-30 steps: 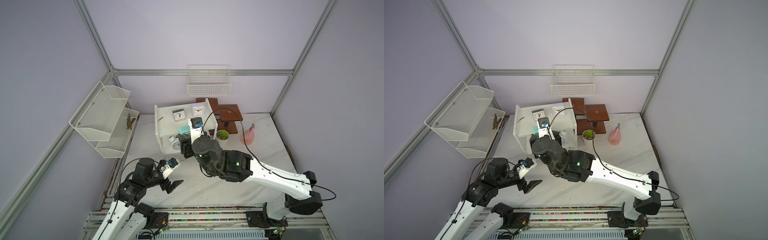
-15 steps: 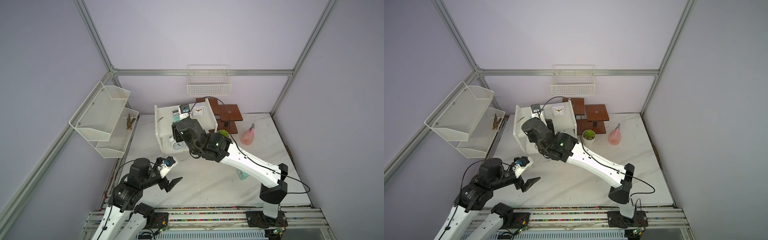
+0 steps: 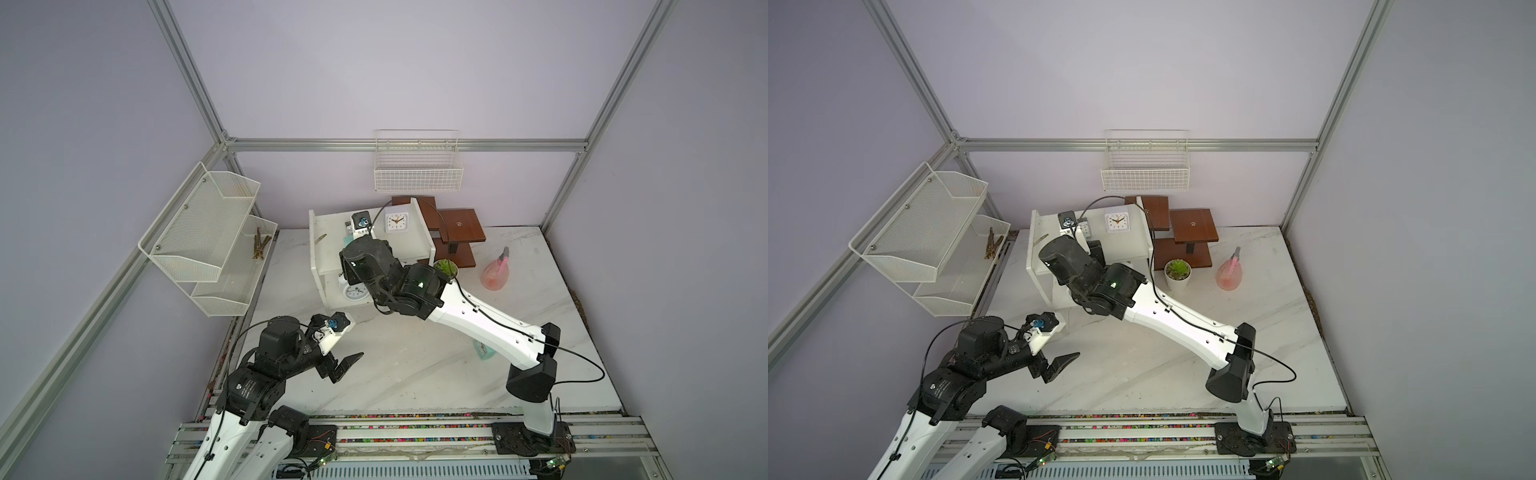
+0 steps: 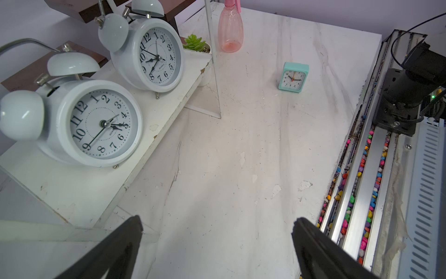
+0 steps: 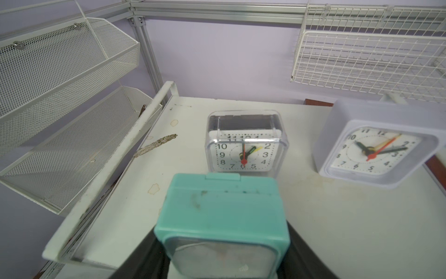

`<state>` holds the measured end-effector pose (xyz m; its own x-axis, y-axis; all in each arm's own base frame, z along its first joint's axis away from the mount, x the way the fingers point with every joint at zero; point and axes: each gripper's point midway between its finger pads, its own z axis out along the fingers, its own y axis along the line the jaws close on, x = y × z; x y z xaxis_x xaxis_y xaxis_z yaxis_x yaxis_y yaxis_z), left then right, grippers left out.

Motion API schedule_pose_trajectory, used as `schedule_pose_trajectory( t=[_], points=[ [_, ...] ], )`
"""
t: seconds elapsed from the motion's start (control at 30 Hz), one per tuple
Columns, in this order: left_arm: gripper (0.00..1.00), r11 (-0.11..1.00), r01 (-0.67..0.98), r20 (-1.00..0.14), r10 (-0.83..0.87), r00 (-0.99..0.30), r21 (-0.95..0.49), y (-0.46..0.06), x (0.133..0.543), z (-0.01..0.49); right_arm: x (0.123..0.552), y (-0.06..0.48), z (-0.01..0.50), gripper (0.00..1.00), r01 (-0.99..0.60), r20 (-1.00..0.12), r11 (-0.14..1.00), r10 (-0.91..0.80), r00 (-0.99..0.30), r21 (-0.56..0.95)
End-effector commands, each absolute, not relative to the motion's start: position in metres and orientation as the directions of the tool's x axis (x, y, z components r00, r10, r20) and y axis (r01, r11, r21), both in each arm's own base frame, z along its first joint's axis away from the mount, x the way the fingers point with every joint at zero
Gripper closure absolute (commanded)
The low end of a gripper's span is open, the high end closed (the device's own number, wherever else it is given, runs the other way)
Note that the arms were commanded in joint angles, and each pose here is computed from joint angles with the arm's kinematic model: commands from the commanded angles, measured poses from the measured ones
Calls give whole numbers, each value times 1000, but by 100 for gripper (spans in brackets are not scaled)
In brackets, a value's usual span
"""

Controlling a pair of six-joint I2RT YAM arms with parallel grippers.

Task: Place the alarm clocks on the shelf by style
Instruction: Place the alarm on the shelf.

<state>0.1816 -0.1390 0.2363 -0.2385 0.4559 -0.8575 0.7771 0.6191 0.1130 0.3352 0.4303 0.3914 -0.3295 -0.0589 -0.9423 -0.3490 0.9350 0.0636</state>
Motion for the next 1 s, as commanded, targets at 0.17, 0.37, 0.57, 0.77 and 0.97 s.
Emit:
schedule_pose_trajectory(
  t=[0.17, 0.37, 0.57, 0.77, 0.97],
  points=[
    [0, 625, 772, -872, 436, -221, 117, -141, 184, 242, 343, 430, 393, 42, -337, -944, 938, -40, -328, 77],
    [0, 623, 774, -872, 437, -223, 114, -141, 183, 241, 346, 430, 391, 41, -335, -942, 939, -39, -332, 79],
    [0, 621, 776, -871, 437, -222, 114, -141, 183, 241, 345, 431, 389, 36, -341, -941, 937, -42, -337, 80],
    [0, 618, 778, -870, 440, -224, 112, -141, 182, 239, 343, 431, 390, 20, -350, -939, 933, -45, -340, 82],
    [0, 618, 779, -869, 441, -226, 111, -142, 183, 238, 337, 428, 395, 0, -373, -938, 923, -41, -345, 97]
  ],
)
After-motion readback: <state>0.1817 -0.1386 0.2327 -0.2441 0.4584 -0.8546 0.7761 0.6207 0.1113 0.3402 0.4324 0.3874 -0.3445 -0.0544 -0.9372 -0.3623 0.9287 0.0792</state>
